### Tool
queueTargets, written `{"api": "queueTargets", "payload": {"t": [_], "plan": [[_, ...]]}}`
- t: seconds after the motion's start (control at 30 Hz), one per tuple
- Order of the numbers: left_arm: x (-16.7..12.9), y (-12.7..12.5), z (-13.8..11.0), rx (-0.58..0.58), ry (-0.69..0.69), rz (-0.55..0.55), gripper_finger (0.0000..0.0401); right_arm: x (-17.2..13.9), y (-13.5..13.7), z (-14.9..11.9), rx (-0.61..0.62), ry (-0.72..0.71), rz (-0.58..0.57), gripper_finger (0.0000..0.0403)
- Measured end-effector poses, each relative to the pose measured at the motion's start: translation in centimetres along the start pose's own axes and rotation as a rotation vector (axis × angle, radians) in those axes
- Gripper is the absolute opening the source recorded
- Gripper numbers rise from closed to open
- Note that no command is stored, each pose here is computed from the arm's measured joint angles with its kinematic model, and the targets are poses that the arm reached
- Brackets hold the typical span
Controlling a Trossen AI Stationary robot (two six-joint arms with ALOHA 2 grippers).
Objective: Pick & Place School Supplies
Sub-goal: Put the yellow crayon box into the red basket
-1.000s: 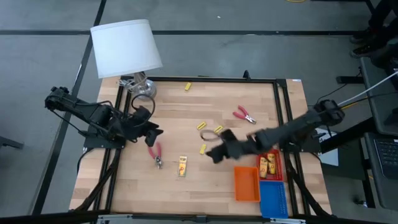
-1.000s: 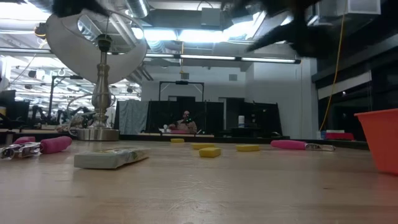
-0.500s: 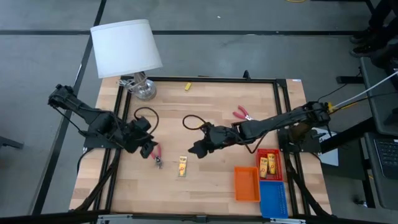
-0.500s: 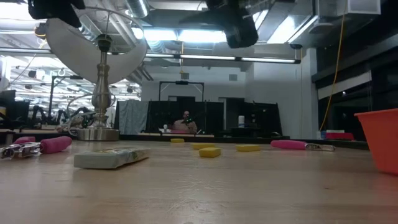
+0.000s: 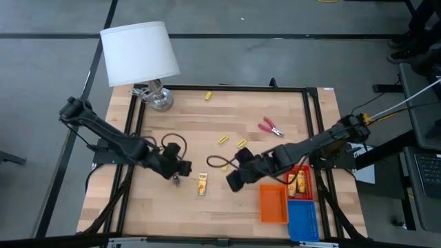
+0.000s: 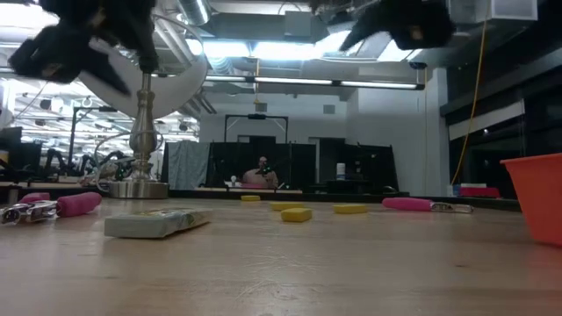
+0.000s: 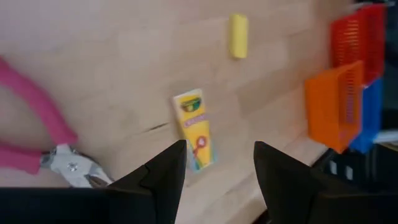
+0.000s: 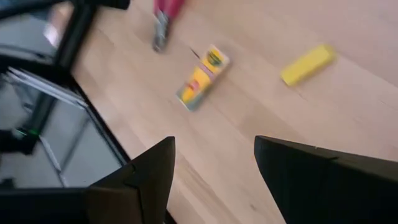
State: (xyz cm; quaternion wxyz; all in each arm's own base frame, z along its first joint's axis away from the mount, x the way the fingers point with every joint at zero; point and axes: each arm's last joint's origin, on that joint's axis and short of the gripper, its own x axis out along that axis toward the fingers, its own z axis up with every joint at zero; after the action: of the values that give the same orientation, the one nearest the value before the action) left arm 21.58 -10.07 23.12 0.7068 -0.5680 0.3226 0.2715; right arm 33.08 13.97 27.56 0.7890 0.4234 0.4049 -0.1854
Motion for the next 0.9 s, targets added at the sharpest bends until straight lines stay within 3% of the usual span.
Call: {"api": "queueTargets", "payload": {"t": [0.4,0.63,0.9], "plan": [[6.3,-2.0,-3.1,-0.158,-0.028,0.144,0.0178,-3.4,0.1,-3.3,-0.177,-0.009,-0.019,0.0224],[8.7,-2.6,-3.7,-0.190,-0.047,0.204,0.0114,-5.4,0.3,-4.1,-0.226,-0.048,0.031,0.0224],[9.3,-2.5,-3.3,-0.209,-0.117,0.213,0.0057,-6.7,0.5,-5.6,-0.251,-0.092,0.054,0.0224]]}}
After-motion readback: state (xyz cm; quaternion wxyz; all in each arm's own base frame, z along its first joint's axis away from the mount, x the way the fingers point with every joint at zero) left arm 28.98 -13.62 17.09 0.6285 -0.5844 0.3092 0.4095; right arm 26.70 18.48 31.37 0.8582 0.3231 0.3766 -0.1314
